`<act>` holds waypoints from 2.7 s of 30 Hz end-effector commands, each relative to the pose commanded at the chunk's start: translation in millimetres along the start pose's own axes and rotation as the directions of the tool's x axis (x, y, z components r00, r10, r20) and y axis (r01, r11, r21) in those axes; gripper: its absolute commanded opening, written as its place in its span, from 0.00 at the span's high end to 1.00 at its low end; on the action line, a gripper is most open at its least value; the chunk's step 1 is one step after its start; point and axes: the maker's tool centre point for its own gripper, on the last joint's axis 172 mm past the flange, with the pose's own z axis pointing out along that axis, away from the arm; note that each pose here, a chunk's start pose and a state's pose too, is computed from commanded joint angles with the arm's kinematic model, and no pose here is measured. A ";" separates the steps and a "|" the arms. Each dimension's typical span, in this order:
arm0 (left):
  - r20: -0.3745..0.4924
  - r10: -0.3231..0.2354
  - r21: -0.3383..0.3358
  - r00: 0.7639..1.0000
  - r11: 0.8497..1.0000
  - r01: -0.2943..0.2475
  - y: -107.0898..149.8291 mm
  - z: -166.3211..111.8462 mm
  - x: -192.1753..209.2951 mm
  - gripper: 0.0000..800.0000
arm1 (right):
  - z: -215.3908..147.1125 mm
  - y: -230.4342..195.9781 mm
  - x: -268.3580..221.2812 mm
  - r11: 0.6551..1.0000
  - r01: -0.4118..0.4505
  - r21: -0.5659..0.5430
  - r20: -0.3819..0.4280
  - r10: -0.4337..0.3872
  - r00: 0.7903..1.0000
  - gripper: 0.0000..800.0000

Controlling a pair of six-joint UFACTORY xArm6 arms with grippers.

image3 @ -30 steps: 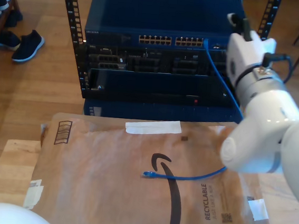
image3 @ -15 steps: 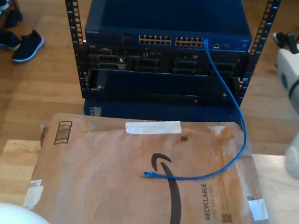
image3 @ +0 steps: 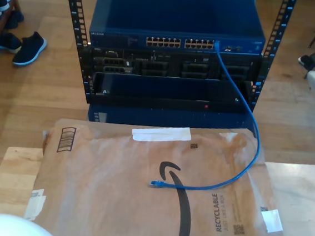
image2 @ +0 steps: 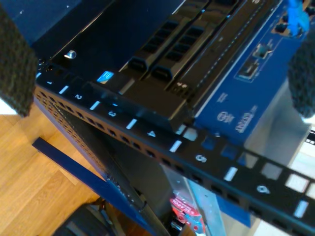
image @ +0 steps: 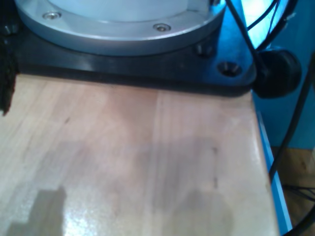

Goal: Grab the cable and plug it in

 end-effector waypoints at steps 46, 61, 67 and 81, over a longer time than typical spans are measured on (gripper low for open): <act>0.002 -0.001 -0.001 1.000 1.000 0.001 -0.2 0.7 -0.6 0.00 | -314.3 347.2 -3.2 0.345 0.299 -0.890 0.431 0.420 0.799 0.01; 0.000 -0.001 -0.001 1.000 1.000 0.001 -0.2 0.0 0.0 0.00 | -433.2 363.4 -59.2 0.314 0.234 -0.920 0.388 0.647 0.657 0.01; 0.000 0.000 0.000 1.000 1.000 0.000 0.0 0.0 0.0 0.00 | -432.9 377.6 -112.1 0.309 0.079 -0.948 0.289 0.728 0.622 0.02; 0.000 -0.001 -0.001 1.000 1.000 0.001 -0.2 0.0 0.0 0.00 | -427.9 418.2 -163.2 0.279 -0.046 -0.959 0.171 0.702 0.691 0.01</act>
